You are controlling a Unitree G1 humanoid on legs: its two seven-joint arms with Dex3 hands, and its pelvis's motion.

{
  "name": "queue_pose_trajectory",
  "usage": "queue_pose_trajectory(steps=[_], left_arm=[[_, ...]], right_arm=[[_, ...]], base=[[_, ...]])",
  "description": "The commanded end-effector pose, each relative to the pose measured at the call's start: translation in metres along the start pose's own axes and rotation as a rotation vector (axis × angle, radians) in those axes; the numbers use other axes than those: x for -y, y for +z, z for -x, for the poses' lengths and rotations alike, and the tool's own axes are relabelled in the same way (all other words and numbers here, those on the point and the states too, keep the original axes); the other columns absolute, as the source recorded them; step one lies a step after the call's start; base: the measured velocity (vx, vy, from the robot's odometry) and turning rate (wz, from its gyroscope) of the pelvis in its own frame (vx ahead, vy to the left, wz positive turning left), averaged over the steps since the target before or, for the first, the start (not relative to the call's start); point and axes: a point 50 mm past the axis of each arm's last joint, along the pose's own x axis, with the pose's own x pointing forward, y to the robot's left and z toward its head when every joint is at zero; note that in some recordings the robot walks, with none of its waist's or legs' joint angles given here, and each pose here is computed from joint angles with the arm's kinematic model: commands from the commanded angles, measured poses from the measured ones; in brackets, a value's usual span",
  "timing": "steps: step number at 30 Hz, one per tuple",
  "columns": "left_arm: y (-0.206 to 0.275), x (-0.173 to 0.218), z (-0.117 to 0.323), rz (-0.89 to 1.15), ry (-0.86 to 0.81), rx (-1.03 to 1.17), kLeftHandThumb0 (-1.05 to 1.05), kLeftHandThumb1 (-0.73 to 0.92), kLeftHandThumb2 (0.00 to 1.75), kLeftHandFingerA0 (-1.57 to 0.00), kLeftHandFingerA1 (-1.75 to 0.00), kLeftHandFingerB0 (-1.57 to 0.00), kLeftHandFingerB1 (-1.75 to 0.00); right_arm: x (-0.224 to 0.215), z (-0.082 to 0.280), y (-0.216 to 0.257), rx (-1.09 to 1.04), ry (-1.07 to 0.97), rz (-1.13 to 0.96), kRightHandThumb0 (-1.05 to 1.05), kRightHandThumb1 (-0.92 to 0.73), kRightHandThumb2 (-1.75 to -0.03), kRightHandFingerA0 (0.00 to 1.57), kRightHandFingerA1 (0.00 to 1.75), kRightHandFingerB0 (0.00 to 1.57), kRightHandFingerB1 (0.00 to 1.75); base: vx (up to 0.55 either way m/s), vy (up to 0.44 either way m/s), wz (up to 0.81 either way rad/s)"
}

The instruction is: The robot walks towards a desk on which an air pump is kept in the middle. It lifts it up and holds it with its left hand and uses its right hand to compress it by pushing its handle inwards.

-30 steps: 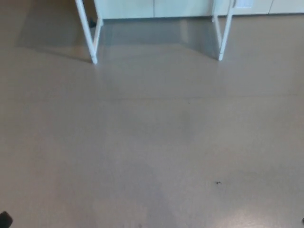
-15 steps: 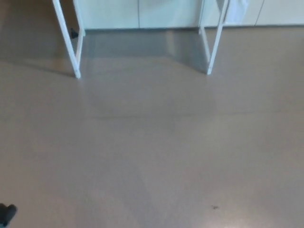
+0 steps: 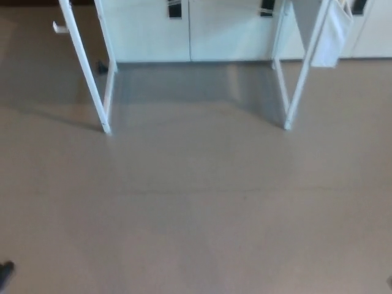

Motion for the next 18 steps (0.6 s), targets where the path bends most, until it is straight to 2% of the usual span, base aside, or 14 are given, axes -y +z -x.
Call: queue_pose_trajectory(steps=[1,8,16,18], left_arm=[[0.0015,-0.0037,0.0018,0.006,-0.016,-0.011,-0.04,0.55,1.01,-0.27,-0.57,-0.20,-0.53],[0.0019,-0.0025,0.0018,0.027,-0.024,-0.012,-0.06,0.56,1.02,-0.26,-0.57,-0.16,-0.51],[0.0003,-0.0026,0.0017,0.015,-0.021,-0.025,-0.06,0.56,1.02,-0.29,-0.58,-0.18,-0.52],[-0.0001,-0.0026,0.0017,0.017,-0.022,-0.025,-0.06,0.56,1.01,-0.29,-0.58,-0.19,-0.53]], right_arm=[[0.0066,0.0023,0.0032,0.023,-0.013,-0.004,-0.23,-0.69,-0.60,0.64,0.48,0.41,0.38],[0.0069,0.0035,0.0020,0.020,-0.020,0.000,-0.23,-0.69,-0.60,0.65,0.49,0.42,0.38],[0.0099,0.0056,-0.0014,0.016,-0.015,-0.001,-0.23,-0.70,-0.60,0.64,0.48,0.41,0.38],[0.0102,0.0065,-0.0025,0.015,-0.018,-0.002,-0.24,-0.69,-0.60,0.64,0.48,0.42,0.38]], base=[[0.46,-0.192,0.35],[0.39,-0.094,-0.06],[0.44,0.150,-0.25],[0.47,0.187,0.14]])
